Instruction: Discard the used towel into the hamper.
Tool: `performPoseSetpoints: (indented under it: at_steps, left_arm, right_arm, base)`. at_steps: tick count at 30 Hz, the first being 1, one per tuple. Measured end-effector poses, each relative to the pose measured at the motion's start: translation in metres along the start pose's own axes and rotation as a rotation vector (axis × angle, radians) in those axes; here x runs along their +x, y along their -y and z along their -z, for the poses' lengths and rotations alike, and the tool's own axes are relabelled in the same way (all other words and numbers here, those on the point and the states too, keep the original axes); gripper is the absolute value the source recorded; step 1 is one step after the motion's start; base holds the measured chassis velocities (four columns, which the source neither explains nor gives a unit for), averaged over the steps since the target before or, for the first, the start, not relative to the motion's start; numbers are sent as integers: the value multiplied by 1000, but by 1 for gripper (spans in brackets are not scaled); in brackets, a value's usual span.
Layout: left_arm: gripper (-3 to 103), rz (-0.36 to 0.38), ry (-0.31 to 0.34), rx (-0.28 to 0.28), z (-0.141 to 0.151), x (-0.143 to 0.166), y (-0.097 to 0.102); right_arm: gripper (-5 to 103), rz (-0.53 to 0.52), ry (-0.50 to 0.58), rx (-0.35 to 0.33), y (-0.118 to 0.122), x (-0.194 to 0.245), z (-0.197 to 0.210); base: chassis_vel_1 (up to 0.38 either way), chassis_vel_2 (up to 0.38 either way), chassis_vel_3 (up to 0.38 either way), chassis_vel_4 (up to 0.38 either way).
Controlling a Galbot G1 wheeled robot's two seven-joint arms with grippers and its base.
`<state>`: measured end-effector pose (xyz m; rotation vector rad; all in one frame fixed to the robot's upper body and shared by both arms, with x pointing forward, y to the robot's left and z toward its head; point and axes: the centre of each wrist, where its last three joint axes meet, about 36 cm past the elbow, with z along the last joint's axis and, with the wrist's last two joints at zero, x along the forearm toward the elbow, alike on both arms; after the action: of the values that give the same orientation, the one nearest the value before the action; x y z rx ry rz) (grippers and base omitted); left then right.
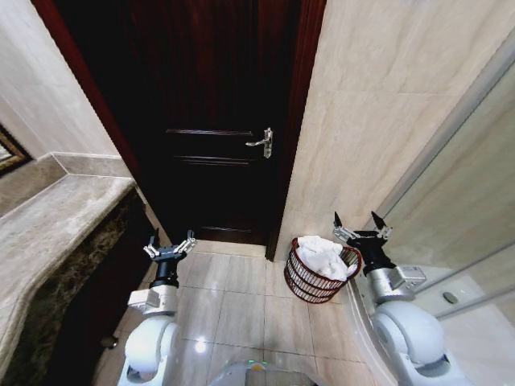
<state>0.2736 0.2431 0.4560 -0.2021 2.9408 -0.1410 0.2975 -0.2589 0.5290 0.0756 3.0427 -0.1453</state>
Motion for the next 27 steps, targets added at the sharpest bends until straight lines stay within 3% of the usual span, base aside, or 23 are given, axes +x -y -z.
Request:
performPoseSetpoints:
  at_steps: [5,11,17,27]
  left_arm:
    - [100,-55,-35,-1,3,-3,-13]
    - [100,-178,-83,-32,7,-16,-40]
    - [100,-216,-86,-23,10,-25,-39]
    - [100,-181,-75,-3,14,-27,-28]
  right_arm:
    - [100,-25,-14,0,8,-1,-2]
    - [100,-75,-36,21,36,-2,-14]
    - [100,-93,-59,-10,23,8,-5]
    - [100,-108,-64,0,20,6,2]
  base:
    - [0,0,0,0]
    - [0,0,0,0]
    - [0,0,0,0]
    - [0,0,0,0]
